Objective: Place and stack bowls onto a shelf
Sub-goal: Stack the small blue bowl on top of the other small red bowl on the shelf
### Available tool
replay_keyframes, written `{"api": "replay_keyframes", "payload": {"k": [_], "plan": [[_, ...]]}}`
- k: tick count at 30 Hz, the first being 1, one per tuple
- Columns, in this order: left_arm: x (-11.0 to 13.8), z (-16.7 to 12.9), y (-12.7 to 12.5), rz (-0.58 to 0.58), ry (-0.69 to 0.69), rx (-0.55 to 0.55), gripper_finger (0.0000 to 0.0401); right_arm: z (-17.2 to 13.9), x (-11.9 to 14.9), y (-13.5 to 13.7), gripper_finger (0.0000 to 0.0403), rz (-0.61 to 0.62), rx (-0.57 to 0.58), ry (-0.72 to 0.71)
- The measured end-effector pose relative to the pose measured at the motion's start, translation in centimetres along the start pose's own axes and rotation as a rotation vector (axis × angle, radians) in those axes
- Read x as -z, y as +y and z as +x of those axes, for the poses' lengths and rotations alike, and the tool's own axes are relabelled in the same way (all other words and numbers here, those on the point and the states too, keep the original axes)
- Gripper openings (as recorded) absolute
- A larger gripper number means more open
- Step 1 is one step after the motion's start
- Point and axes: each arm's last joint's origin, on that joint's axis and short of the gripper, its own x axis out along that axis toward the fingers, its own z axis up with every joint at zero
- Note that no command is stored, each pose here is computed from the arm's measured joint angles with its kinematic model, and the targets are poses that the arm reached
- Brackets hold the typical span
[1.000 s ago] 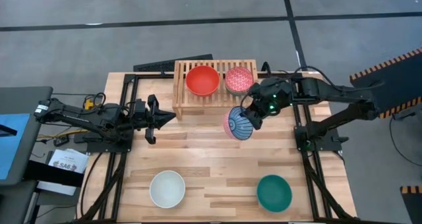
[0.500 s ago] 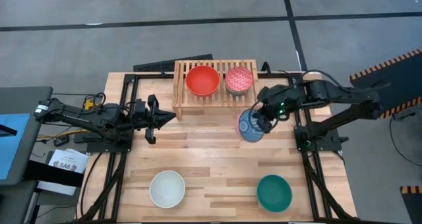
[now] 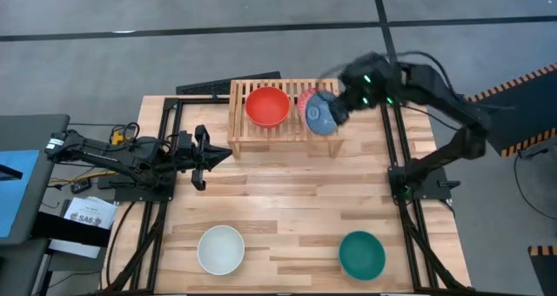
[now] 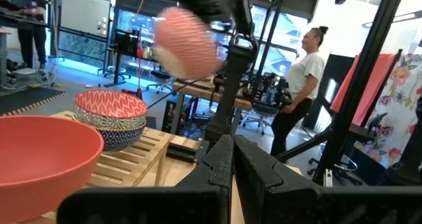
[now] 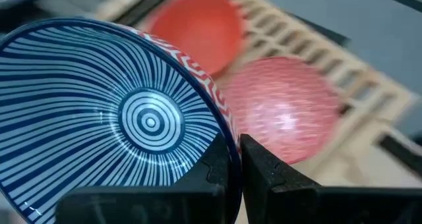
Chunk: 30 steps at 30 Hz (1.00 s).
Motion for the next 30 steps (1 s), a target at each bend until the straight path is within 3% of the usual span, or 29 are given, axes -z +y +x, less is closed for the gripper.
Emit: {"api": "replay_keyframes", "payload": {"k": [3, 7, 14, 30], "plan": [[0.0, 0.0, 0.0, -0.001, 0.000, 0.000, 0.0000, 1.6, -1.9, -1.8, 0.0038, 0.038, 0.093, 0.029], [0.0, 0.0, 0.0, -0.002, 0.000, 0.000, 0.0000, 3.6, -3.8, -4.5, 0.0038, 0.123, 0.129, 0.077], [0.0, 0.0, 0.0, -0.003, 0.000, 0.000, 0.0000, 6.2, -3.6, -7.7, 0.0038, 0.188, 0.197, 0.301], [0.0, 0.0, 0.0, 0.001, 0.000, 0.000, 0.0000, 8.3, -4.0, -8.0, 0.0038, 0.183, 0.151, 0.335]]}}
